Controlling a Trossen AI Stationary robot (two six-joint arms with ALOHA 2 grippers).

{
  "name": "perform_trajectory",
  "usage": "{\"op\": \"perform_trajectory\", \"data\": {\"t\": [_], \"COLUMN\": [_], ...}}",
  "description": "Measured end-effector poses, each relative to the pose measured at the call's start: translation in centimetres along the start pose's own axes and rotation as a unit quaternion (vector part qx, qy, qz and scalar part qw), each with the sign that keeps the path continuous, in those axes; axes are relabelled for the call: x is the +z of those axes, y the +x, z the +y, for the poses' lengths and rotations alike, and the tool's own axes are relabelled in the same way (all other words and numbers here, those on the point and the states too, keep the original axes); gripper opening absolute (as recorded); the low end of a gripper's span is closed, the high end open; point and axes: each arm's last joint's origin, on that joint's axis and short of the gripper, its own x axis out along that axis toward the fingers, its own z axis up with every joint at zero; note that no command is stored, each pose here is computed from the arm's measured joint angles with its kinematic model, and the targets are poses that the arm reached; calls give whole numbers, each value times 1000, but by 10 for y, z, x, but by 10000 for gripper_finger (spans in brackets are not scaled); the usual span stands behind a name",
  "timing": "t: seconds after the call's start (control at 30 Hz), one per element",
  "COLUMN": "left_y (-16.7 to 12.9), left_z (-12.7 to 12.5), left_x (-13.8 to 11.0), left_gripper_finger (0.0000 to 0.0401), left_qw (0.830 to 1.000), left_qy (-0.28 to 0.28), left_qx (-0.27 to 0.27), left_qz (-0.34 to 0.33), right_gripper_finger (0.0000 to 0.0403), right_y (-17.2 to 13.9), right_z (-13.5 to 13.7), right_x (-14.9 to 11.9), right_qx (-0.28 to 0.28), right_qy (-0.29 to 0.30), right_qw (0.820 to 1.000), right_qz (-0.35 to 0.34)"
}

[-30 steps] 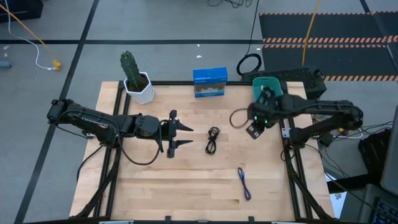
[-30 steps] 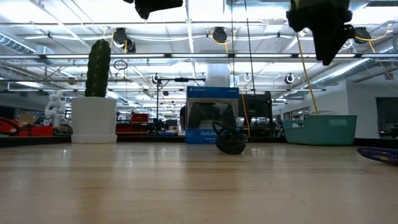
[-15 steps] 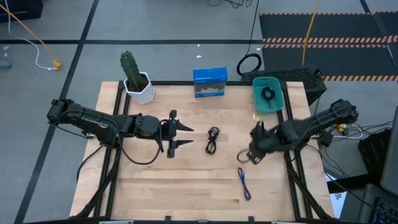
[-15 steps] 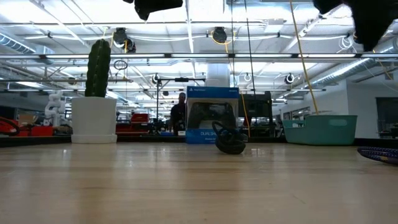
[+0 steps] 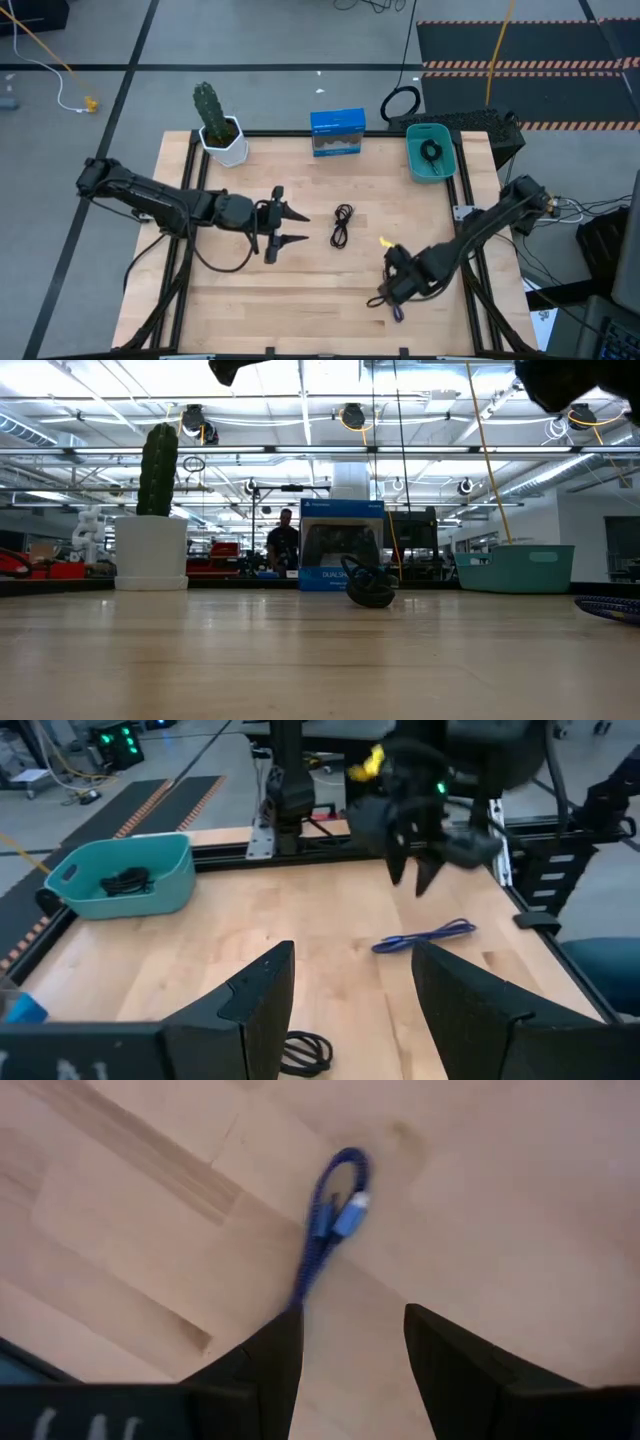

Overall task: Pick and place USB-C Cables
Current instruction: Put the black blue USB cable into the blue bin

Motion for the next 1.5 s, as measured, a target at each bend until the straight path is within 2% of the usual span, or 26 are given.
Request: {"op": "perform_trajectory", "data": {"t": [0.23,0.4,0.63,0.87,1.13,1.5], "left_y": [0,9,28,40,40,39], "left_z": [-17,-27,-35,-41,-48,-53], "left_x": [-3,-10,-24,-38,-40,-40], "left_gripper_finger": [204,204,204,204,204,204], "left_qw": [1000,1000,999,997,997,997], "left_qy": [-5,-12,-31,-43,-46,-44], "left_qx": [15,12,11,10,0,-7], "left_qz": [5,16,36,65,69,68], "right_gripper_finger": [167,167,167,161,98,27], "right_y": [31,46,69,81,82,82], "right_z": [17,27,30,33,34,34], "right_x": [-7,-10,-12,-12,-12,-11], "right_qx": [-19,-4,-44,-56,-53,-53], "right_qy": [3,1,-4,-18,-28,-96], "right_qw": [1000,1000,999,998,998,994], "right_qz": [1,-1,-2,-5,-4,-8]}}
